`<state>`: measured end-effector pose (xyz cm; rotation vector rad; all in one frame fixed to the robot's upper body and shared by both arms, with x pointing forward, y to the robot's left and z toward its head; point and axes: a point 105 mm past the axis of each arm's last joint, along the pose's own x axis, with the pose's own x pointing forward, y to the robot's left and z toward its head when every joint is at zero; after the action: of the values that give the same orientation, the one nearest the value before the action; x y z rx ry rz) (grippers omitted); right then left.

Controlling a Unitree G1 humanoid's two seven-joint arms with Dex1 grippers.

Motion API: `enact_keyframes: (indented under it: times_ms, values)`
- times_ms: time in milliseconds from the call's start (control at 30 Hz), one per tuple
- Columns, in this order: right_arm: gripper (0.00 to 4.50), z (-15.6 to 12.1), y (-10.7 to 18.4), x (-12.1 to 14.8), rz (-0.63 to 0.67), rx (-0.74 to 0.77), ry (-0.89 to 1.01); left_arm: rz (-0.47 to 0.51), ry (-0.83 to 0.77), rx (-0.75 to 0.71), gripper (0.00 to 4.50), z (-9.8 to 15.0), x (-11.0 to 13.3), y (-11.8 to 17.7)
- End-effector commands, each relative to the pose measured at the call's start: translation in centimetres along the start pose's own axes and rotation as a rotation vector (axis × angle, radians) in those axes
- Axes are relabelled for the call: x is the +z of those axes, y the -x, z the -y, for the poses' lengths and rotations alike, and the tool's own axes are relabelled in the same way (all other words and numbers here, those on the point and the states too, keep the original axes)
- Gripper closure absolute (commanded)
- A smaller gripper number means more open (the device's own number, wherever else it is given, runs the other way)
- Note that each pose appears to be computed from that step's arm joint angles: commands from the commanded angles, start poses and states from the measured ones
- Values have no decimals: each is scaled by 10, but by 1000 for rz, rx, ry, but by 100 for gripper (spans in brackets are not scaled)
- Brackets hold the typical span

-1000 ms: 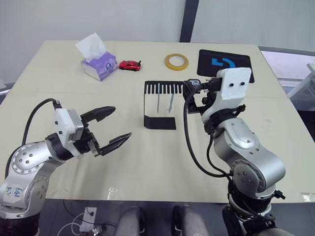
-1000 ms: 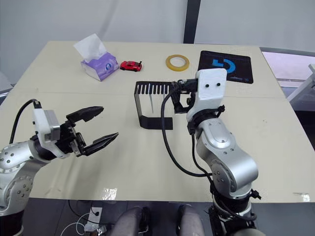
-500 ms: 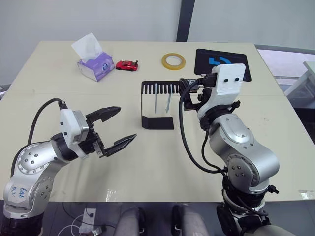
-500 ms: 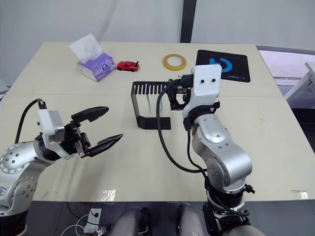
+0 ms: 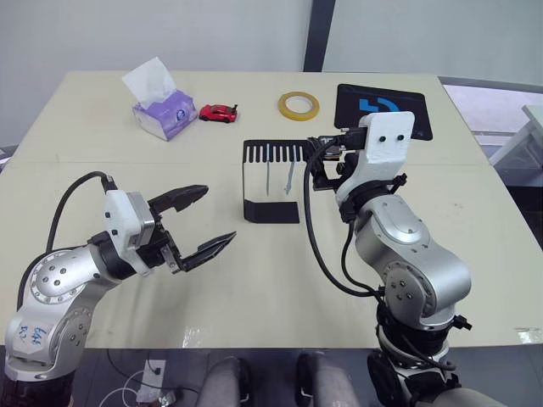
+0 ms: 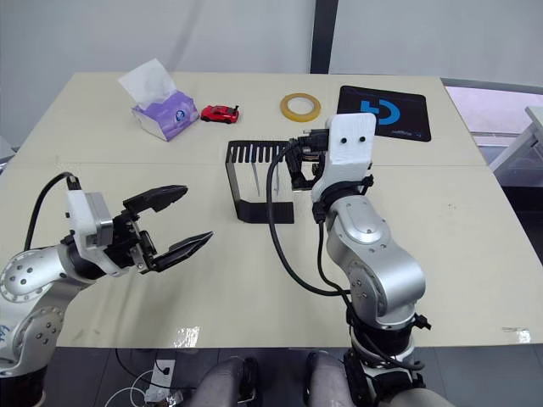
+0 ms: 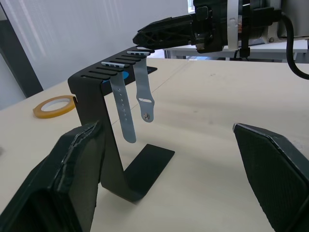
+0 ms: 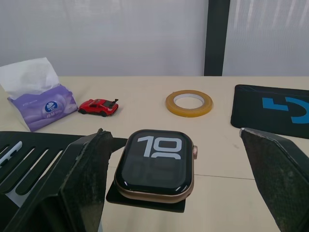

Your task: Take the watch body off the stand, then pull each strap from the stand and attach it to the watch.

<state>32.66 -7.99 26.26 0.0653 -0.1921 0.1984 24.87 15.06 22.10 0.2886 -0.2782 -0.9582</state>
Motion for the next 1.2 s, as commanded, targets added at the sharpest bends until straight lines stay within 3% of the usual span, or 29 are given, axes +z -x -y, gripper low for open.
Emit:
enact_keyframes:
  times_ms: [33, 133, 267, 1000, 1200]
  values:
    - [0, -6, 0, 13, 58, 22, -12, 18, -35, 4, 2, 1, 11, 2]
    - [83, -7, 0, 13, 59, 28, -19, 17, -35, 6, 0, 1, 11, 2]
    - [280, -10, -1, 12, 59, 35, -27, 15, -36, 10, 0, 0, 11, 2]
    - [283, -13, 3, 35, 184, 97, -71, 10, -37, 37, 0, 0, 9, 4]
    - [283, 10, 19, 52, 273, 68, 1, 27, -35, 12, 0, 2, 9, 2]
